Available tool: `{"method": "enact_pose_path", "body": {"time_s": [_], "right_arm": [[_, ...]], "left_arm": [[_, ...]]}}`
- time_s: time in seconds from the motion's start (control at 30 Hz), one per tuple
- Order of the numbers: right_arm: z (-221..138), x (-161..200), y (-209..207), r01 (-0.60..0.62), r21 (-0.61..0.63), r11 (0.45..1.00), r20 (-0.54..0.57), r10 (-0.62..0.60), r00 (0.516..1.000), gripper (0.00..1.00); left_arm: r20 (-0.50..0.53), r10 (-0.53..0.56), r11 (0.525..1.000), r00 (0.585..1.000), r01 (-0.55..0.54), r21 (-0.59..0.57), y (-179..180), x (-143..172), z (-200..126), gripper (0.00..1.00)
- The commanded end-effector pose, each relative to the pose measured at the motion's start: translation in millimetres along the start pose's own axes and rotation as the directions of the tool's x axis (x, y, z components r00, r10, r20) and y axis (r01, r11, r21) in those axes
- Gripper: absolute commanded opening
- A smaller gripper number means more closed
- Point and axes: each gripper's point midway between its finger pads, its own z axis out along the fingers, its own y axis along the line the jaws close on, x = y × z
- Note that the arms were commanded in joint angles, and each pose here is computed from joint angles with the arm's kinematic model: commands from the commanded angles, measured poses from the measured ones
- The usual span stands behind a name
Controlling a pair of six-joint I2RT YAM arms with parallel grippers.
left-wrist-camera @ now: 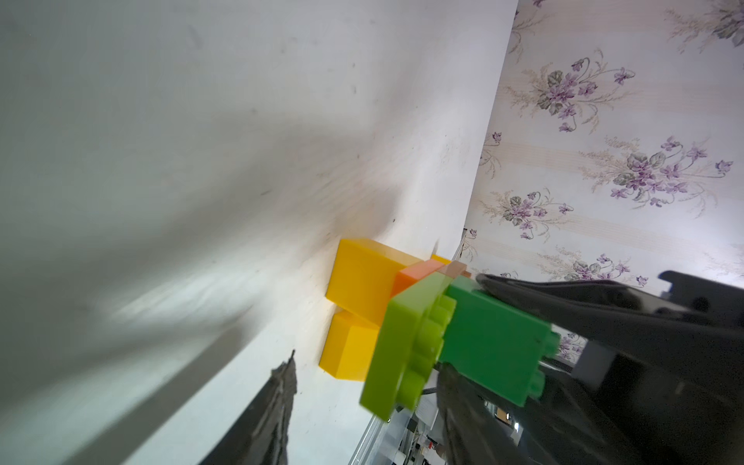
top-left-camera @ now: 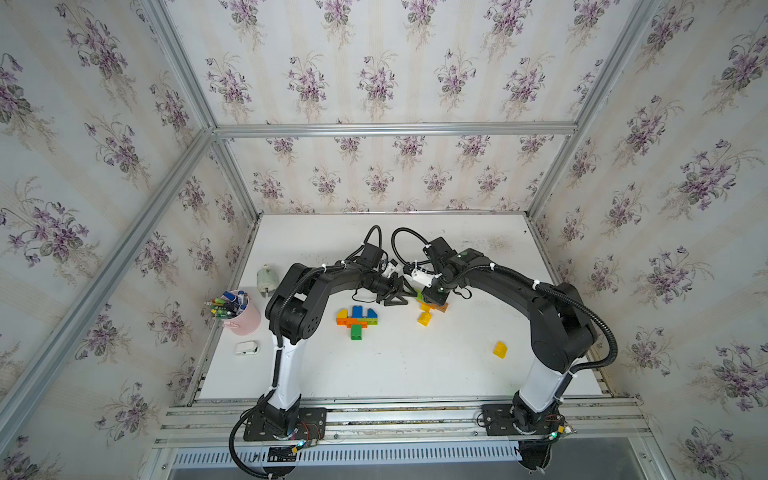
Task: Assemble a fork with lego
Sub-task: Assemble the lego brick with the lego brick.
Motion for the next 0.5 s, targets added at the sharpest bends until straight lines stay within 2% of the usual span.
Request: {"method": "enact_pose_path", "body": {"time_s": [0.0,0.17,0.47], "right_arm": [[15.4,43.0,12.4,0.009,-0.044,0.999,-0.177,-0.016,0.984,0.20],[2.4,20.9,6.9,0.020,-0.033,0.999,-0.102,-0.023,0.995,0.17],[-23.4,-16.6,-2.5,0.110,0.006,0.994,0.047,-0.110,0.993,0.15]], "left_arm": [[0.026,0.001,1.000,1.000,-0.001,-0.008,1.2,-4.2,-9.1,0.58],[0.041,-0.002,1.000,0.999,0.002,-0.010,3.8,-5.1,-18.4,0.59],[0.096,-0.018,1.000,0.995,0.019,-0.012,12.3,-10.4,-42.5,0.59]]}}
